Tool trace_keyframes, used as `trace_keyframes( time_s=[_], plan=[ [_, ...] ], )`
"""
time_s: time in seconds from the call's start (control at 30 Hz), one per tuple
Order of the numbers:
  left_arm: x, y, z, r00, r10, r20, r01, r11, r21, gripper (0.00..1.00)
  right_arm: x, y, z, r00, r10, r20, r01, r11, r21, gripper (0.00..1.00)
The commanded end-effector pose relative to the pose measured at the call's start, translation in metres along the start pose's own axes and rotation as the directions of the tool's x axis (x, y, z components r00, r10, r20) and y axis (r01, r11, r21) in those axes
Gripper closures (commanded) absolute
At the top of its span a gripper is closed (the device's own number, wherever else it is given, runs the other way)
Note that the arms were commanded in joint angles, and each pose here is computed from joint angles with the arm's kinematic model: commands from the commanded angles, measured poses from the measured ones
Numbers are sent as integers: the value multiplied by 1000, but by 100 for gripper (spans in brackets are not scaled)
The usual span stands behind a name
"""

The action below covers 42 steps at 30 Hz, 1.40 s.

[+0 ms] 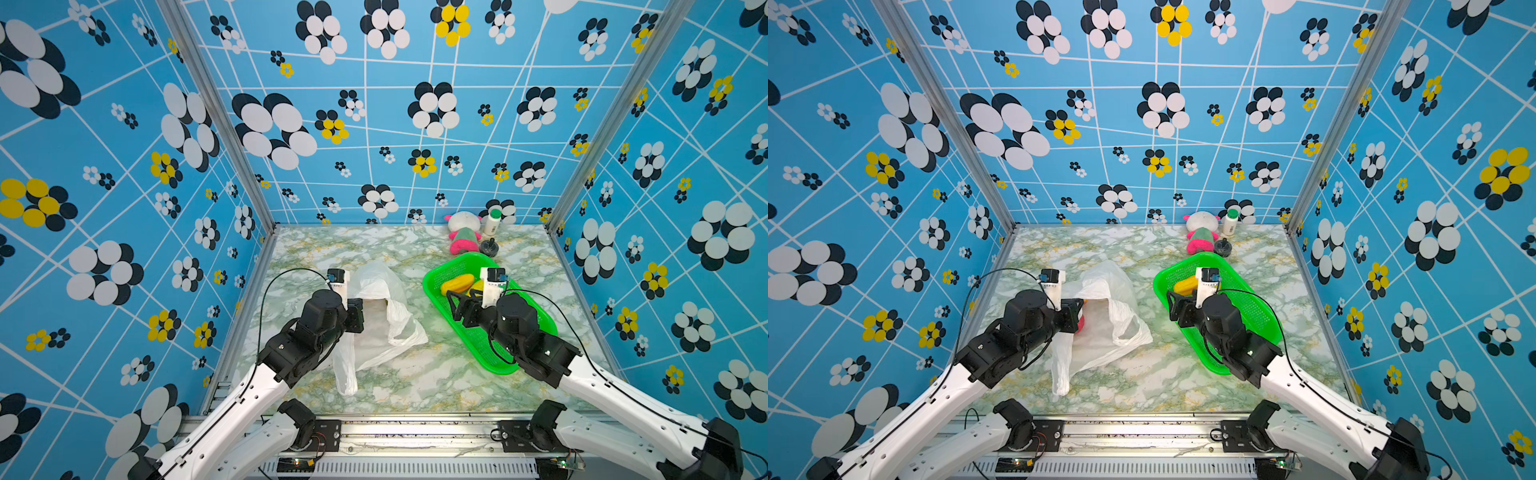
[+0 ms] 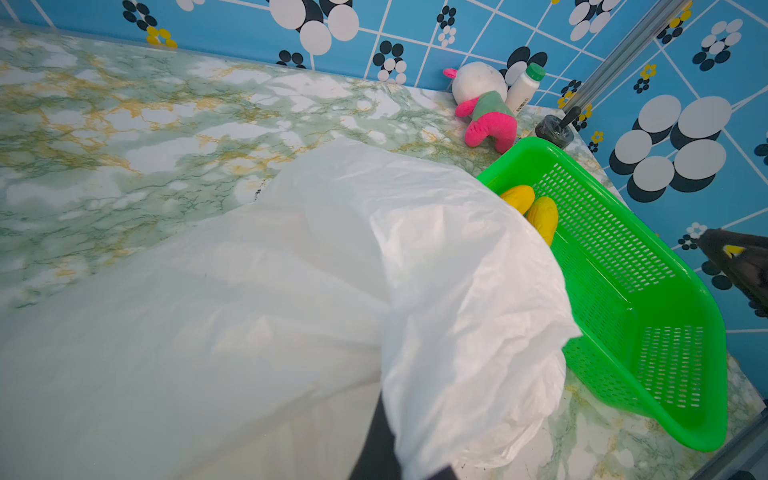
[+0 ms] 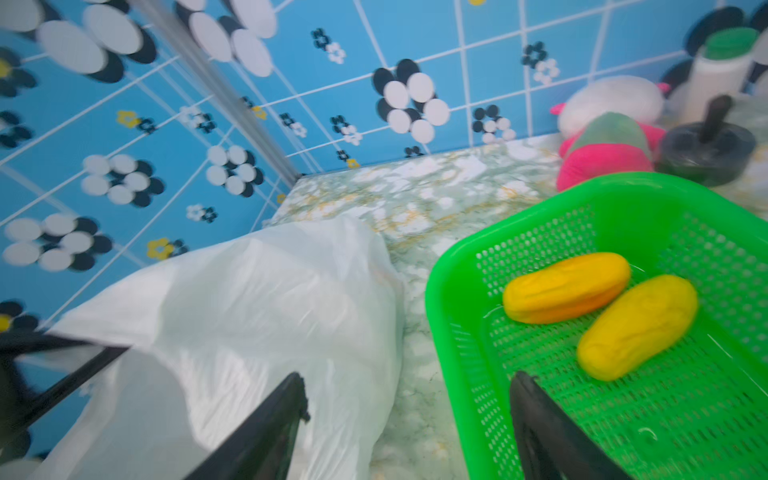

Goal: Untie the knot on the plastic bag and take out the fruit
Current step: 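Release the yellow mango into the green basket with the right gripper, then move the right gripper back into the bag toward the remaining fruit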

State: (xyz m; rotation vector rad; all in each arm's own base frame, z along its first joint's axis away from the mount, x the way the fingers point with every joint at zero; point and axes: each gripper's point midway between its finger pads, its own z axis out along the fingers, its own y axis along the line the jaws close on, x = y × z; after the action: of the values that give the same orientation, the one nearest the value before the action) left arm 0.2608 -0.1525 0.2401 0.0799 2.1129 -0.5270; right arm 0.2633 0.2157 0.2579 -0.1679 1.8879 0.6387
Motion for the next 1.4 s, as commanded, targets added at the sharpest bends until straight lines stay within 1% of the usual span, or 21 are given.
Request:
trace_keyframes(
  time_s=[0.0,0.07,0.13,0.23,0.3,0.47,0.57,0.7,0.77,0.87,1.0,1.07,1.13,1.2,1.27,1.37],
  plan=[
    [-8,-3,-2,1000,-12,24,11,1000,19,100,0,57,-16,982,-182,54,189,956,-226,20],
    [-5,-2,0,1000,-14,19,13,1000,18,100,13,91,-24,963,-262,63,268,908,-323,20],
    [-4,-3,-1,1000,-16,18,16,1000,21,100,27,120,-27,944,-322,73,324,861,-391,21],
    [-7,-2,-3,1000,-10,22,10,1000,18,100,49,155,-19,931,-361,57,342,806,-482,22],
    [-9,-2,-4,1000,-7,24,7,1000,9,100,59,170,-8,929,-370,30,333,796,-506,26],
    [-4,-4,3,1000,-7,10,7,1000,23,100,95,190,25,921,-383,-67,300,809,-505,34],
    [-4,-4,5,1000,-5,0,5,1000,20,100,111,187,42,929,-351,-119,260,847,-464,38],
    [-8,-6,1,1000,2,7,-2,1000,29,100,130,186,57,926,-334,-178,230,870,-436,44],
    [-8,-6,0,1000,1,5,-1,1000,26,100,140,183,66,918,-336,-210,230,884,-407,52],
    [-3,-5,1,1000,-4,2,4,999,32,100,149,176,80,916,-328,-232,234,905,-356,59],
    [-2,-5,0,1000,-9,-4,9,999,33,100,154,167,93,910,-321,-262,250,930,-271,63],
    [-4,-5,-1,1000,-5,0,5,1000,29,100,160,168,100,904,-321,-284,252,934,-253,63],
    [-7,-5,-2,1000,-1,5,0,1000,25,100,166,168,110,901,-309,-304,245,941,-232,59],
    [-7,-5,-1,1000,2,6,-2,1000,25,100,176,169,120,900,-288,-326,225,950,-217,57],
    [-6,-5,0,1000,8,3,-8,1000,23,100,185,173,129,903,-268,-336,201,955,-219,52],
    [-8,0,1,1000,13,-4,-13,1000,-9,100,193,178,142,914,-236,-329,172,962,-212,45]
  ],
)
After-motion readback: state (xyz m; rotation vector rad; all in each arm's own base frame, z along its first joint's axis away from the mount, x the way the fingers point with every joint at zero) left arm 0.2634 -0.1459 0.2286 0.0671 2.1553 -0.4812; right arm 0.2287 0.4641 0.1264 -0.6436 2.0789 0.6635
